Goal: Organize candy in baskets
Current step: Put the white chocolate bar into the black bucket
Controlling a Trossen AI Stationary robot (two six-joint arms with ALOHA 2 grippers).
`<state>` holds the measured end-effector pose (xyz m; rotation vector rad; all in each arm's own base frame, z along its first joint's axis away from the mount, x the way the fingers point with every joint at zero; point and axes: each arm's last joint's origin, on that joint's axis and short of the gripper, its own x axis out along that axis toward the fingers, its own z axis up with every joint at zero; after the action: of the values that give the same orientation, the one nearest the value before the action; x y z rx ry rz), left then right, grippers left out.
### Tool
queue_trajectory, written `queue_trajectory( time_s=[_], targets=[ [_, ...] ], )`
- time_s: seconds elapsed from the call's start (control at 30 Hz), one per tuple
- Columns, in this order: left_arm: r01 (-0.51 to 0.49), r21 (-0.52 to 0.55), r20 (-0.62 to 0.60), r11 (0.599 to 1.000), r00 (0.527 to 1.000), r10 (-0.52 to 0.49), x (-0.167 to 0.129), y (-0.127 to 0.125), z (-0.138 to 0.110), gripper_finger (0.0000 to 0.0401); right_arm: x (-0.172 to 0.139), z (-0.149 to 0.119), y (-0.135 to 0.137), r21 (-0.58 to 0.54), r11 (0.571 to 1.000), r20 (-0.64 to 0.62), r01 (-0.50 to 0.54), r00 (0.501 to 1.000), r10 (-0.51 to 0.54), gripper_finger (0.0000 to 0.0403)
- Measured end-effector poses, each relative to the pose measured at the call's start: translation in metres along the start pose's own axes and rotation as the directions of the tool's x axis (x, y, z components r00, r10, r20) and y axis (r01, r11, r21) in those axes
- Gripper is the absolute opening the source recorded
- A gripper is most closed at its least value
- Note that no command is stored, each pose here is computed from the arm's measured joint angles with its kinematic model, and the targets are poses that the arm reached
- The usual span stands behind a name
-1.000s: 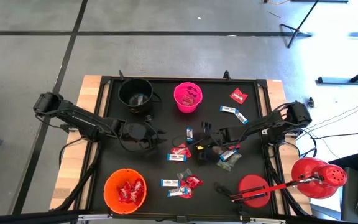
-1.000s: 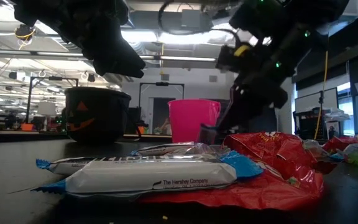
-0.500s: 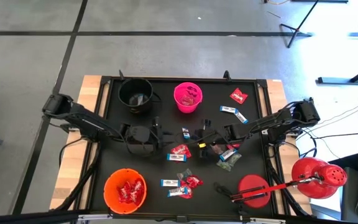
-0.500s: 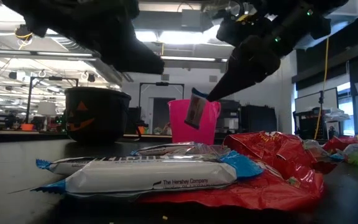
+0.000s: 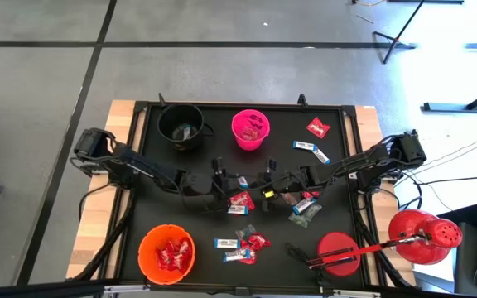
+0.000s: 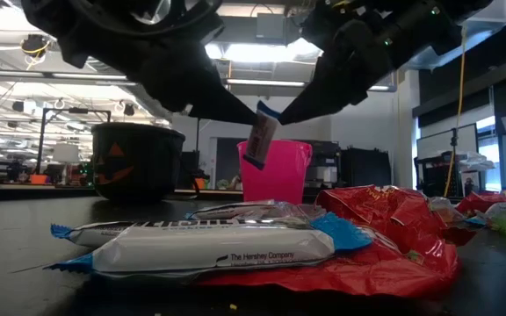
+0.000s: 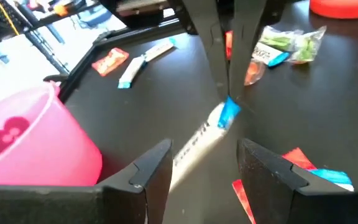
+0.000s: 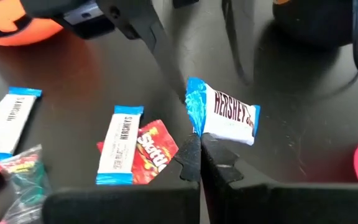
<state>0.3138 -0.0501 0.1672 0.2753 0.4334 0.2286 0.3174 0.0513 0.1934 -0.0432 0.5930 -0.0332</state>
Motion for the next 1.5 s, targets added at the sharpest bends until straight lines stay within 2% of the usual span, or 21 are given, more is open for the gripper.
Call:
queue_trajectory(
  time_s=[0.23, 0.6, 0.73, 1.0, 1.1, 1.23, 1.37, 1.5],
  targets=[
    [0.057, -0.001, 0.010, 0.998, 0.998, -0.057, 0.004, 0.003, 0.003, 0.0169, 0.000, 0.003, 0.000, 0.002, 1.000, 0.025, -0.002, 1.000, 0.002, 0.0000],
    [0.035, -0.002, 0.004, 0.999, 0.999, -0.035, 0.004, 0.003, 0.003, 0.0161, 0.000, 0.008, 0.001, -0.010, 0.999, 0.079, -0.030, 0.996, 0.031, 0.0000],
    [0.035, -0.002, 0.003, 0.999, 0.999, -0.035, 0.004, 0.003, 0.003, 0.0127, 0.000, 0.008, 0.001, -0.010, 0.999, 0.081, -0.031, 0.996, 0.031, 0.0000],
    [0.039, -0.004, -0.020, 0.999, 0.999, -0.039, 0.004, 0.003, 0.001, 0.0015, 0.000, 0.009, 0.001, -0.027, 0.999, 0.086, -0.028, 0.996, 0.030, 0.0001],
    [0.038, -0.022, -0.021, 0.999, 0.999, -0.039, 0.004, 0.003, 0.001, 0.0013, 0.000, 0.009, 0.001, -0.036, 0.999, 0.087, -0.019, 0.996, 0.023, 0.0003],
    [0.010, -0.023, -0.045, 1.000, 0.999, -0.011, 0.002, 0.003, 0.000, 0.0017, 0.000, 0.009, 0.001, -0.068, 0.998, 0.085, -0.015, 0.996, 0.020, 0.0033],
    [-0.024, -0.057, -0.058, 0.998, 0.998, 0.021, -0.005, 0.008, 0.004, 0.0013, 0.000, 0.009, 0.000, -0.081, 0.997, 0.086, -0.003, 0.996, 0.010, 0.0096],
    [-0.076, -0.041, -0.093, 0.996, 0.993, 0.072, -0.021, 0.019, 0.012, 0.0013, -0.003, 0.009, -0.001, -0.083, 0.996, 0.080, 0.031, 0.996, -0.025, 0.0155]
  ],
)
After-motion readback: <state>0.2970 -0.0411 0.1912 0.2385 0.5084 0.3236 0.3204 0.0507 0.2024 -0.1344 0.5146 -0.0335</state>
